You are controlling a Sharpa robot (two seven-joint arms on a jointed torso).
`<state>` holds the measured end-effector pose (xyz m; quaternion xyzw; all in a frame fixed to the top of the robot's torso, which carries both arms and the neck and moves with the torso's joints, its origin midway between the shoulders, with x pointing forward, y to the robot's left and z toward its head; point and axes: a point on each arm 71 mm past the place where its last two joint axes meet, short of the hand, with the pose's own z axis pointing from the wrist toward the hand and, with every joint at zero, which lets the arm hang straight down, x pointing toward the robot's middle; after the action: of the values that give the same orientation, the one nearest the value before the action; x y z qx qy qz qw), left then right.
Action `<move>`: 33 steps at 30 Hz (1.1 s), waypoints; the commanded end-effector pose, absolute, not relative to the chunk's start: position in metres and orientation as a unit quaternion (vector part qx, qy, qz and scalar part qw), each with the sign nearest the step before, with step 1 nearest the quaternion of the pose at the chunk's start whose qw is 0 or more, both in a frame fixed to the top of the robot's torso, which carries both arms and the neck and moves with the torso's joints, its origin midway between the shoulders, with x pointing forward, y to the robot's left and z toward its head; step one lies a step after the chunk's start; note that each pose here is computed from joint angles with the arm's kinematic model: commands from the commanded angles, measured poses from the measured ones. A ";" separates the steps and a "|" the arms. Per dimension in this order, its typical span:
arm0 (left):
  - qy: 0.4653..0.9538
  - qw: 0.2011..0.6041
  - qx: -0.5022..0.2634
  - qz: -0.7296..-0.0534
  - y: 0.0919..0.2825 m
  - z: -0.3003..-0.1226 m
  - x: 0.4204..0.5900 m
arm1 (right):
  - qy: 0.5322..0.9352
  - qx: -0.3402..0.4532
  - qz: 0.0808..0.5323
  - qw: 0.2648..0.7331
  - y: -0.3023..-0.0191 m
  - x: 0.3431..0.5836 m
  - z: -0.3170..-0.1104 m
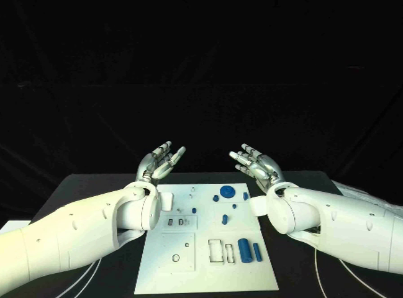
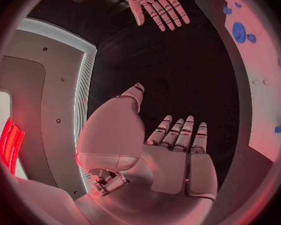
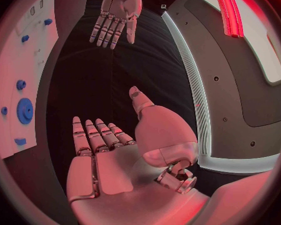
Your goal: Assemble the parts on the task board
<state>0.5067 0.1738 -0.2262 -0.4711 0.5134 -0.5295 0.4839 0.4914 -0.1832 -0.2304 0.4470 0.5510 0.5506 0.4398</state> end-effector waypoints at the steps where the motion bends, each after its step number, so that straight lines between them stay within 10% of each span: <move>1: 0.520 0.468 -0.450 -0.555 0.168 -0.224 0.507 | 0.599 0.388 0.592 0.374 -0.170 0.492 -0.231; 10: 0.520 0.468 -0.450 -0.555 0.168 -0.224 0.507 | 0.622 0.362 0.601 0.349 -0.165 0.497 -0.232; 11: 0.518 0.457 -0.448 -0.568 0.183 -0.223 0.499 | 0.620 0.252 0.559 0.489 -0.194 0.513 -0.210; 33: 0.540 0.395 -0.439 -0.600 0.195 -0.201 0.463 | 0.668 -0.048 0.385 0.635 -0.204 0.530 -0.166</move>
<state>0.4668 0.2013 -0.2028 -0.4466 0.5317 -0.5868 0.4166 0.5318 -0.2084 -0.1635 0.0402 0.6444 0.4532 0.6146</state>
